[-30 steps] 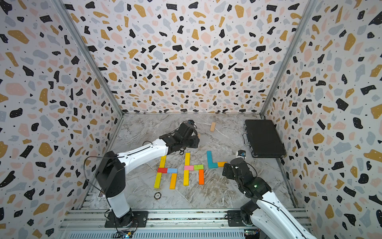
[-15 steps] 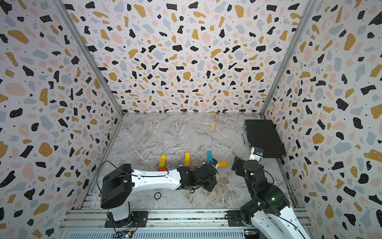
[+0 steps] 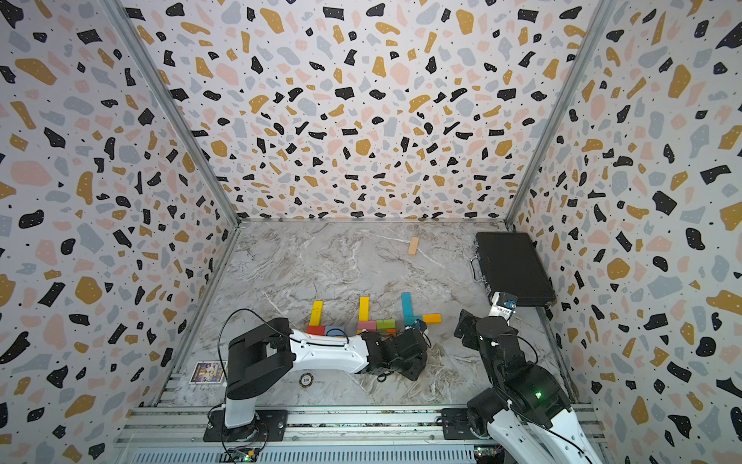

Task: Assemble the letter h with building blocks
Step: Place the building block at the center of the board, then pick up the building block from the center of the board.

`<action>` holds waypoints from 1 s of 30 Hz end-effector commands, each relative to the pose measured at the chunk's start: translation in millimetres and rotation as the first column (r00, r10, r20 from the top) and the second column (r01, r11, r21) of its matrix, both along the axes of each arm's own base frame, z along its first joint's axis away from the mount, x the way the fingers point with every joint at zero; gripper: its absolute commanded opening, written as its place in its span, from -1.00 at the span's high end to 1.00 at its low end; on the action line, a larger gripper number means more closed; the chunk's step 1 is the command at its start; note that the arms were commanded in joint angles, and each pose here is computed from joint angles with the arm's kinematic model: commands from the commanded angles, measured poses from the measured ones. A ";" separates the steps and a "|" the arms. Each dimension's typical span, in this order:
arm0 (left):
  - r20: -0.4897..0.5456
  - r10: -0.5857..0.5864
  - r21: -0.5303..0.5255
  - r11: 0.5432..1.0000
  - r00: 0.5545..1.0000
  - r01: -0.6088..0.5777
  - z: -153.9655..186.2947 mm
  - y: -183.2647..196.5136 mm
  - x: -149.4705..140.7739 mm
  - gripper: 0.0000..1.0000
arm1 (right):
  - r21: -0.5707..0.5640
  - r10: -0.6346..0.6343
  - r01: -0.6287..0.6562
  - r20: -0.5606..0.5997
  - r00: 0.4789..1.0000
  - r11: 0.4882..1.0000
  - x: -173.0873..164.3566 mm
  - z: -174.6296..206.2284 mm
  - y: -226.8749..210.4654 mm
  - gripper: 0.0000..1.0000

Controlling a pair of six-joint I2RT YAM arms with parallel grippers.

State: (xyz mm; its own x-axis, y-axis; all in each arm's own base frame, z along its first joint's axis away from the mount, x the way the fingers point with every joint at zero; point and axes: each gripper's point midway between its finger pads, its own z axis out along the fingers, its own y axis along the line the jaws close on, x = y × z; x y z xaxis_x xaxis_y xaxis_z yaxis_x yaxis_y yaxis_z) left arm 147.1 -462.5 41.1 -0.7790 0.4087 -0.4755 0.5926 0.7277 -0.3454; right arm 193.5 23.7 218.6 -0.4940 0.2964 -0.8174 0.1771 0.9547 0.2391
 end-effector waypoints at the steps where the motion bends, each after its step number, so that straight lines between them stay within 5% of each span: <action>1: 0.071 0.015 -0.124 0.992 0.997 -0.006 49.1 -6.8 8.7 -0.31 | -0.002 0.011 -0.011 -0.075 0.997 1.000 -10.0 -17.7 -0.5 -0.85; 6: 0.254 0.095 -0.214 0.976 0.962 -0.040 126.6 38.3 25.4 -0.66 | 0.088 0.175 -0.161 -0.191 0.966 0.983 -18.6 -42.8 32.9 -0.71; 10: 0.360 0.163 -0.268 0.961 0.919 -0.066 178.3 95.0 26.1 -0.98 | 0.251 0.310 -0.233 -0.336 0.889 0.940 -23.7 -83.9 75.0 -0.61; 12: 0.384 0.176 -0.274 0.959 0.906 -0.070 194.0 121.7 21.6 -0.98 | 0.280 0.328 -0.227 -0.399 0.856 0.933 -24.2 -106.7 87.4 -0.56; 19: 0.402 0.192 -0.292 0.953 0.896 -0.073 207.6 188.9 2.9 -0.98 | 0.232 0.352 -0.269 -0.501 0.791 0.935 -31.9 -140.5 118.3 -0.54; 30: 0.421 0.181 -0.271 0.960 0.889 -0.068 196.8 218.2 -4.7 -0.98 | 0.180 0.317 -0.261 -0.581 0.749 0.948 -36.4 -170.6 139.1 -0.43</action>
